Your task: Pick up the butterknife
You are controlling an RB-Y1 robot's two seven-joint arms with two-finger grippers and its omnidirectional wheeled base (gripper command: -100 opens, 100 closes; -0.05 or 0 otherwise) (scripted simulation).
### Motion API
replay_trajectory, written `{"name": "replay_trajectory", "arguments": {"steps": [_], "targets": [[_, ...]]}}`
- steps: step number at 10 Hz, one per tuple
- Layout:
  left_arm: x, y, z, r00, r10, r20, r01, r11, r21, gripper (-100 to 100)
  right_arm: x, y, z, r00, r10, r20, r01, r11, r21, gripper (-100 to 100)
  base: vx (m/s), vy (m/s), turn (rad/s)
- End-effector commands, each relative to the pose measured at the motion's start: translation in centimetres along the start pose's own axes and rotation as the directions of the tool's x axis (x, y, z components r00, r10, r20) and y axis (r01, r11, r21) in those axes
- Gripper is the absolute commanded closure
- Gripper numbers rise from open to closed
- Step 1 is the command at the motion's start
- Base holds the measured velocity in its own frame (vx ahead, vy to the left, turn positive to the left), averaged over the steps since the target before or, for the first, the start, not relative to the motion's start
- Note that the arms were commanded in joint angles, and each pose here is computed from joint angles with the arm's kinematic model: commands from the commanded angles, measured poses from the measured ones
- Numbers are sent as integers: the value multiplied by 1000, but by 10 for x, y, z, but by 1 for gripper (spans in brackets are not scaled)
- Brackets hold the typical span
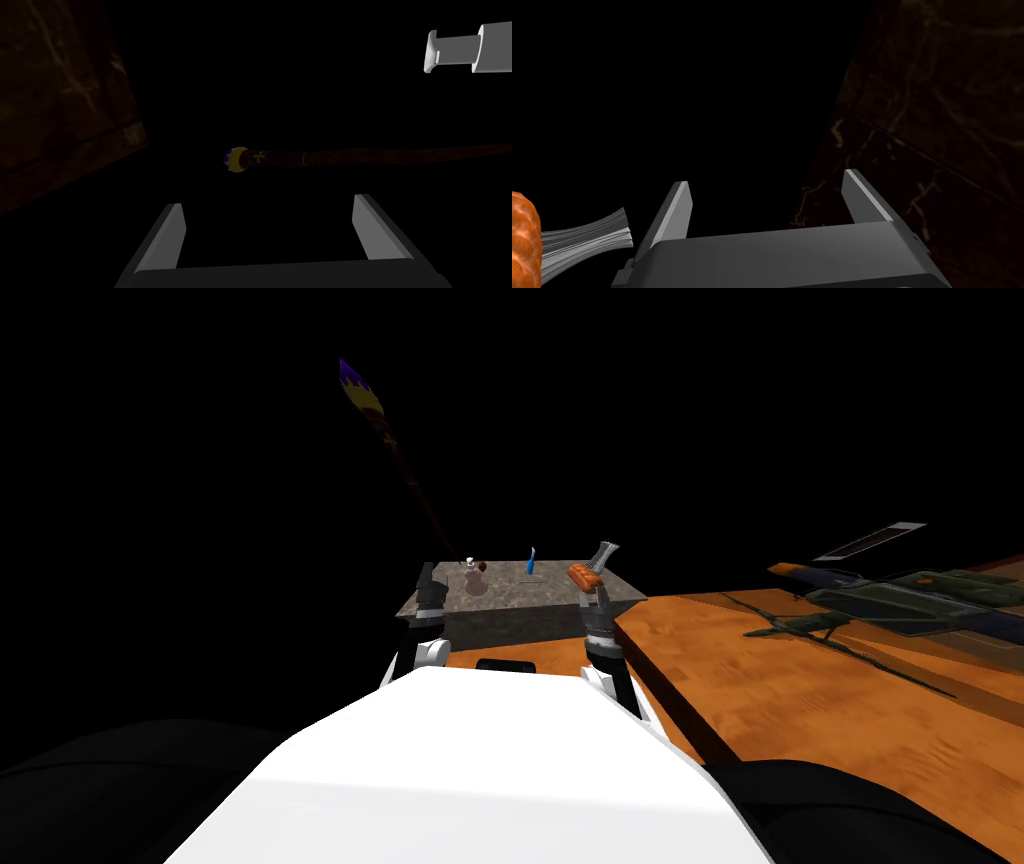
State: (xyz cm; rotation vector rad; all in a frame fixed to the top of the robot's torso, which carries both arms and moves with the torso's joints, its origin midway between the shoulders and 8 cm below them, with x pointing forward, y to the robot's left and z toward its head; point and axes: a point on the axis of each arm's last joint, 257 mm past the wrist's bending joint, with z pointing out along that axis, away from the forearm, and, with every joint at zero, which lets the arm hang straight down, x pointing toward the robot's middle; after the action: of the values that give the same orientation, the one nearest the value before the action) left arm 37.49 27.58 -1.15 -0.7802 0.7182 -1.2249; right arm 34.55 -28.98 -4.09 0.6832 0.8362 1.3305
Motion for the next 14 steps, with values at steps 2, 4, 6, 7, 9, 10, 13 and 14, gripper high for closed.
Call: {"name": "replay_trajectory", "arguments": {"steps": [2,4,6,7,9,10,13,14], "targets": [[0,0,0,1000,0,0,0,1000,0,0,13,-16,-9,996,-27,-84,32,998,56,-100,-119,-50,90],[0,0,0,1000,0,0,0,1000,0,0,20,-29,-17,989,-43,-140,56,994,92,-100,-88,-36,125],[0,0,0,1000,0,0,0,1000,0,0,27,-41,-27,979,-58,-196,84,988,128,-100,-95,-46,106],[0,0,0,1000,0,0,0,1000,0,0,28,-42,-27,976,-63,-211,91,987,128,-100,-96,-51,104],[0,0,0,1000,0,0,0,1000,0,0,33,-55,-39,960,-77,-271,124,979,163,-100,-89,-25,142],[0,0,0,1000,0,0,0,1000,0,0,38,-69,-51,945,-83,-316,151,969,198,-100,-112,-33,225],[0,0,0,1000,0,0,0,1000,0,0,43,-83,-66,913,-99,-396,202,953,227,-100,-89,-34,118],[0,0,0,1000,0,0,0,1000,0,0,46,-96,-80,890,-103,-444,236,937,256,-100,-105,-7,217]]}}
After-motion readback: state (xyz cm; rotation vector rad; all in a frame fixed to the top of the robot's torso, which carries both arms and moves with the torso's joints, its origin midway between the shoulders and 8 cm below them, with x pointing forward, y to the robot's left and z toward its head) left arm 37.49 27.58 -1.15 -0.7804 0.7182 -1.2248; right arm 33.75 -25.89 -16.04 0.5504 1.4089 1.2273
